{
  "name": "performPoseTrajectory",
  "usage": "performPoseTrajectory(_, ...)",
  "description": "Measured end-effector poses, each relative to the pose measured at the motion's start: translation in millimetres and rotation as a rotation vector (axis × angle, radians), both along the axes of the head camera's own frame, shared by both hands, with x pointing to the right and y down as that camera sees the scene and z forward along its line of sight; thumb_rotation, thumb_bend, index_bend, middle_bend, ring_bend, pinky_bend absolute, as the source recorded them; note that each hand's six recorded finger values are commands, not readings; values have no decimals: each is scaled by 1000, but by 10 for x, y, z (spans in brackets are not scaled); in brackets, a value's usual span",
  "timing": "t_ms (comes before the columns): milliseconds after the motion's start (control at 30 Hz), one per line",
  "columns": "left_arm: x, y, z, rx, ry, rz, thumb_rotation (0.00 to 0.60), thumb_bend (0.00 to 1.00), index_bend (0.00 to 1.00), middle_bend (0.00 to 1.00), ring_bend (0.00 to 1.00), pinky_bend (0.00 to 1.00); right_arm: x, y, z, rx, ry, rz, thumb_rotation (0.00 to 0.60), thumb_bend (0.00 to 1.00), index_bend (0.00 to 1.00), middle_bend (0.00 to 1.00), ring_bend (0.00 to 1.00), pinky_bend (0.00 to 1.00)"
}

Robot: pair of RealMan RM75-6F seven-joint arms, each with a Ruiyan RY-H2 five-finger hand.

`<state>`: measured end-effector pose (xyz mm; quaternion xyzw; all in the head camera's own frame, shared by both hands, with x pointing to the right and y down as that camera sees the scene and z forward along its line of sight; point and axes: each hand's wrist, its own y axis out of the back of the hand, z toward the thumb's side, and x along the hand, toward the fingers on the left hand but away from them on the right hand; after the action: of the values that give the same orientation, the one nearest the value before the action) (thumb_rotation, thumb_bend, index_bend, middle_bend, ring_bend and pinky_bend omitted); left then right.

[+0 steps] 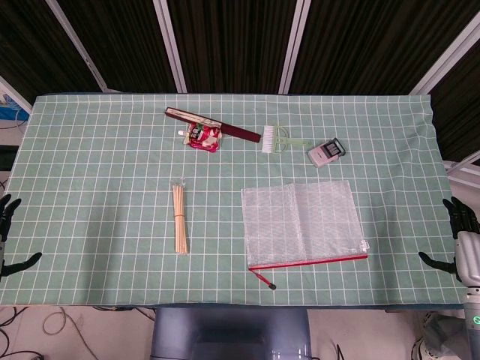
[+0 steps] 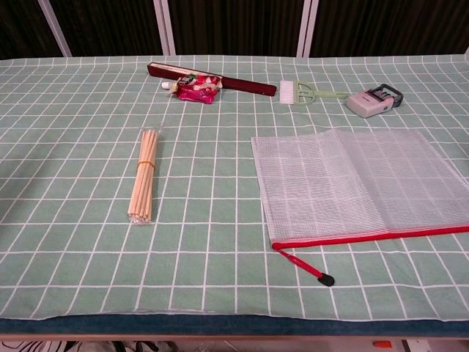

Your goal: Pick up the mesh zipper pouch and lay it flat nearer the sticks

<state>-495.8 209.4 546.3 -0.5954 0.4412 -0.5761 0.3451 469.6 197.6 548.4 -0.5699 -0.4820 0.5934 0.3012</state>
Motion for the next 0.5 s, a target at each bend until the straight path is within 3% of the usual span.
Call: performPoseTrajectory(500, -1, 1, 3, 0, 1, -1, 600, 0, 0, 0, 0, 0, -13, -6, -5, 1, -6, -5, 600, 27, 0, 0, 0, 210)
